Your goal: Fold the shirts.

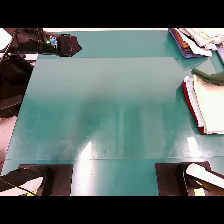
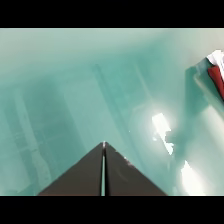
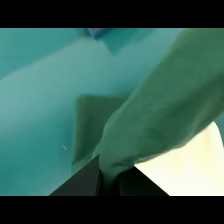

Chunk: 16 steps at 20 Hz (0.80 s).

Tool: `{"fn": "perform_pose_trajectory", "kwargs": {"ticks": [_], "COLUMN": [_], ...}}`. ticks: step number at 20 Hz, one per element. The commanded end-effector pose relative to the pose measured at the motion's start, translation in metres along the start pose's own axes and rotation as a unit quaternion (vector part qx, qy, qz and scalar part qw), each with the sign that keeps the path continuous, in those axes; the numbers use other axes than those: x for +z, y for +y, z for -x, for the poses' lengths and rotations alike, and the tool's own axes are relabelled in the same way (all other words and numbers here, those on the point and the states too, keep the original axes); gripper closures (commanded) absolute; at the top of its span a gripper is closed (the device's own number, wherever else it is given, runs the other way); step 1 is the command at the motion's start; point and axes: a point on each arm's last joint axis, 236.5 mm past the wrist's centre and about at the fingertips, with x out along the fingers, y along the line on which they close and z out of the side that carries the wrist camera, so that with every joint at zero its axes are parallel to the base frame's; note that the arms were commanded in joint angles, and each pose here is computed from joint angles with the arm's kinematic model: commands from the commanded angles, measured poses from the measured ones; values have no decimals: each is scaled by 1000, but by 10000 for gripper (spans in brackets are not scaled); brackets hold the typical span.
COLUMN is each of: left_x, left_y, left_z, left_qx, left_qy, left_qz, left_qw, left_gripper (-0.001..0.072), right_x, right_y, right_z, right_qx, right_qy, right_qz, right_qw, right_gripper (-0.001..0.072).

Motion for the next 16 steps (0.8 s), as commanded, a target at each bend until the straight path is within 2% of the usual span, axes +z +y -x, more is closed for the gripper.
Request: {"fn": "perform_pose_trajectory", "kwargs": {"ticks": [1,3,4,5,6,7,11,13,16], "left_x": [0,0,0,-1,-1,-2,-2,-2,-2], "left_y": [0,0,0,0,0,0,0,-1,-1], "left_z": [0,0,0,0,0,0,0,0,0], "left_qx": [0,0,0,0,0,0,0,-1,-1], "left_qy": [0,0,0,1,3,4,4,4,4], "left_qz": [-2,-5,-11,-15,-15,-15,-15,-14,-14], "left_qw": [1000,1000,1000,1000,1000,1000,1000,1000,1000], "left_gripper": [685,685,685,685,686,685,686,685,685], "right_x": [-69,-96,-105,-112,-116,-118,-84,-53,-38], "right_y": [-62,-85,-92,-100,-108,-116,-118,-77,26], "right_z": [18,27,30,33,37,43,75,75,59], "right_qx": [-86,-118,-125,-135,-144,-153,-159,-97,39], "right_qy": [71,89,89,85,80,76,20,-19,-22], "right_qz": [-7,-16,-27,-40,-50,-61,-83,-71,-18], "right_qw": [994,989,988,986,985,983,984,993,999], "right_gripper": [692,681,579,344,149,24,17,19,20]}}
